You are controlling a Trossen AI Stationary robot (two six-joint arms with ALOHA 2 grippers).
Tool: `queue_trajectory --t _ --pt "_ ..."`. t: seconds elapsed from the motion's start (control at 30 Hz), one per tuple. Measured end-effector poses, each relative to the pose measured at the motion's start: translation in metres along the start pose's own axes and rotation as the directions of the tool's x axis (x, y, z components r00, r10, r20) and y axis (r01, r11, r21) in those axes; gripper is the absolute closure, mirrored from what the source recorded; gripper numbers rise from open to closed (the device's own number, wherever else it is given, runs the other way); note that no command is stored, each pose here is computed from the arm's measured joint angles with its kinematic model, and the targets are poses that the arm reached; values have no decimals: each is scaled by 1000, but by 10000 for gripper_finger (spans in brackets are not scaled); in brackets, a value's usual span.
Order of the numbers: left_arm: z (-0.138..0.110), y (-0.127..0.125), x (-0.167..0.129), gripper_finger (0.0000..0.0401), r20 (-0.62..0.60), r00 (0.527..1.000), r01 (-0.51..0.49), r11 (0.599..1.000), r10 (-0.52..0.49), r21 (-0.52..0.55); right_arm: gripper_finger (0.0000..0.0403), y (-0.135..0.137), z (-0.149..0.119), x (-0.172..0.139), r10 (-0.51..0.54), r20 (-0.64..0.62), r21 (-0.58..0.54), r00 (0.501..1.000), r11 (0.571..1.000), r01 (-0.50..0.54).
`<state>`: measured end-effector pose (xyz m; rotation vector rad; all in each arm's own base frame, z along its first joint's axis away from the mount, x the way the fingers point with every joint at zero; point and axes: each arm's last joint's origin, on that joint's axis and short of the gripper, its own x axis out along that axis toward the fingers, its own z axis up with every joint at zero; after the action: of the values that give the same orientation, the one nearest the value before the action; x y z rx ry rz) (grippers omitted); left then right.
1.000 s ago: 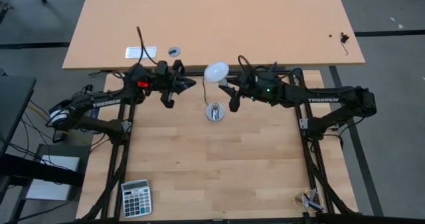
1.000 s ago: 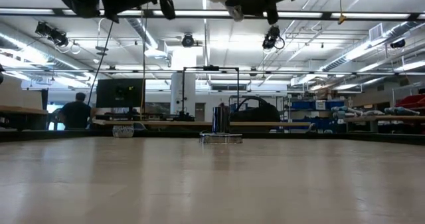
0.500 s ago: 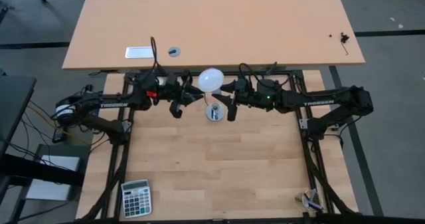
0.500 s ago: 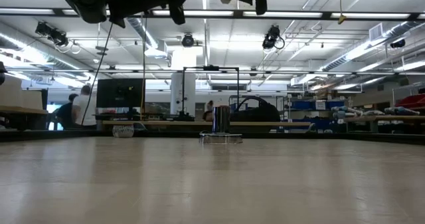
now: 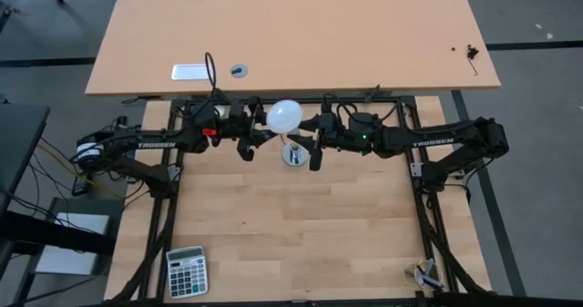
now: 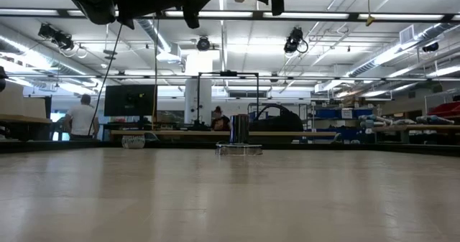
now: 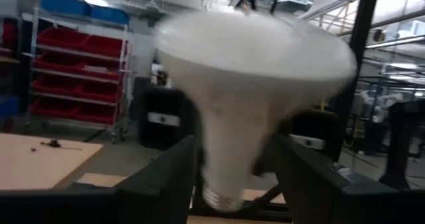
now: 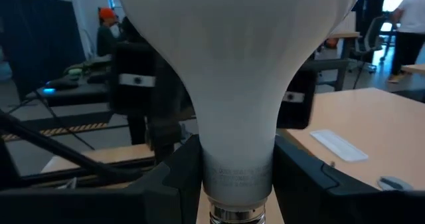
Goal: Screw lightbulb
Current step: Insert the lightbulb into the lamp
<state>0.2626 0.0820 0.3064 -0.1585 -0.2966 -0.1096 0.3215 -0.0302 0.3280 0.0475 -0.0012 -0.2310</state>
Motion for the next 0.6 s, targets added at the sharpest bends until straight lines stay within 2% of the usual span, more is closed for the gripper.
queue_trajectory --t 0.2,0.6 --pt "2 -1 0 199 24 1000 6 1000 -6 21 246 -2 -6 3 -8 -41 0 999 1000 8" --pt "-6 2 0 199 -57 998 -20 1000 19 -7 238 -7 -21 11 -29 -111 -6 993 1000 29"
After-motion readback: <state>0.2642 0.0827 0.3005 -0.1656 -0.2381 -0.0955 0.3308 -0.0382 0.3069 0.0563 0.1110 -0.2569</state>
